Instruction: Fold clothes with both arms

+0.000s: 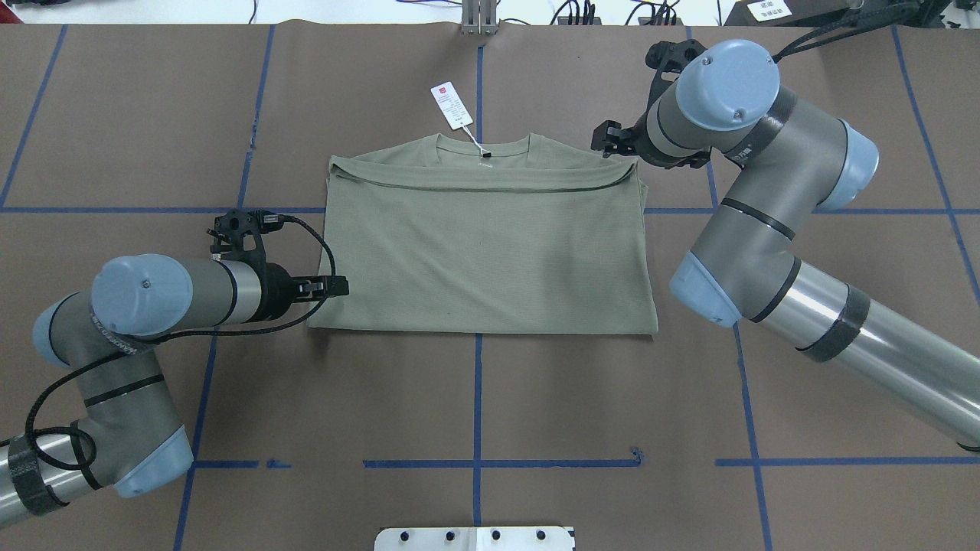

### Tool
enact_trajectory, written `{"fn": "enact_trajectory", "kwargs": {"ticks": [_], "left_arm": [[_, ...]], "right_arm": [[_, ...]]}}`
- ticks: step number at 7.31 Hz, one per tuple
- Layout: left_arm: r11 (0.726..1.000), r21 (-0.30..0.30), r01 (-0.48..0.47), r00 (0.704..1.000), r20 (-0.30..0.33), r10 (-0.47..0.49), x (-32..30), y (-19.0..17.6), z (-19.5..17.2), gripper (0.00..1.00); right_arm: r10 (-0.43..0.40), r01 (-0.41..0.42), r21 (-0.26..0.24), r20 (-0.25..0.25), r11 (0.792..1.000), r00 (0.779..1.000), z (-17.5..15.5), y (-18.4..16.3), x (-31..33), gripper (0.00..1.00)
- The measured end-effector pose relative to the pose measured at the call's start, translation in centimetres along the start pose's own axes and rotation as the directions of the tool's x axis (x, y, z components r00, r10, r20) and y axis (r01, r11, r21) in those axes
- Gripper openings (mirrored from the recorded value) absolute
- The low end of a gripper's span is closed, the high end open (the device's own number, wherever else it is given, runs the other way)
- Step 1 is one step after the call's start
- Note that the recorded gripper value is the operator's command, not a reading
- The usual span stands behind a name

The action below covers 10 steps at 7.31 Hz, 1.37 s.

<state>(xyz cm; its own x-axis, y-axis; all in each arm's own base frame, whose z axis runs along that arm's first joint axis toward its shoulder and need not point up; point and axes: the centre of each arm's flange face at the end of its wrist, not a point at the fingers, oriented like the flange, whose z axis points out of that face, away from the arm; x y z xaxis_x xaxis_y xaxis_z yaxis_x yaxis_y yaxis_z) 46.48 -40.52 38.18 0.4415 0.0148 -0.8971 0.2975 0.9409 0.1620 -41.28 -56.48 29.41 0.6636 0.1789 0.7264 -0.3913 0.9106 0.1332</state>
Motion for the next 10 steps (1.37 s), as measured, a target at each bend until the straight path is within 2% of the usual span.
{"fn": "enact_trajectory", "kwargs": {"ticks": [1, 2, 4, 5, 6, 7, 10], "left_arm": [[1.000, -0.006, -0.004, 1.000, 0.000, 0.004, 0.0, 0.4, 0.1, 0.66], [1.000, -0.008, -0.006, 1.000, -0.001, 0.006, 0.1, 0.7, 0.2, 0.60], [1.000, -0.017, -0.013, 1.000, -0.005, 0.013, 0.6, 1.8, 0.4, 0.60], [1.000, -0.022, -0.015, 1.000, -0.007, 0.015, 0.8, 2.2, 0.5, 0.51], [1.000, -0.022, -0.017, 1.000, -0.006, 0.016, 0.9, 2.5, 0.6, 0.13], [1.000, -0.017, -0.018, 1.000, -0.004, 0.018, 0.9, 2.7, 0.7, 0.00], [1.000, -0.002, -0.030, 1.000, 0.009, 0.030, -0.4, 3.2, -0.3, 0.00]], "right_arm": [[-0.002, 0.002, -0.001, -0.001, 1.000, 1.000, 0.1, 0.1, 0.0, 1.00], [-0.003, 0.003, -0.002, -0.002, 1.000, 1.000, 0.2, 0.2, 0.0, 1.00], [-0.004, 0.004, -0.004, -0.003, 1.000, 1.000, 0.3, 0.3, -0.1, 1.00], [-0.004, 0.004, -0.004, -0.003, 1.000, 1.000, 0.3, 0.4, -0.1, 1.00], [-0.004, 0.004, -0.005, -0.003, 1.000, 1.000, 0.3, 0.4, -0.1, 1.00], [-0.004, 0.004, -0.005, -0.003, 1.000, 1.000, 0.3, 0.4, -0.1, 1.00], [-0.006, 0.006, -0.006, -0.002, 1.000, 1.000, 0.3, 0.6, -0.2, 1.00]]}}
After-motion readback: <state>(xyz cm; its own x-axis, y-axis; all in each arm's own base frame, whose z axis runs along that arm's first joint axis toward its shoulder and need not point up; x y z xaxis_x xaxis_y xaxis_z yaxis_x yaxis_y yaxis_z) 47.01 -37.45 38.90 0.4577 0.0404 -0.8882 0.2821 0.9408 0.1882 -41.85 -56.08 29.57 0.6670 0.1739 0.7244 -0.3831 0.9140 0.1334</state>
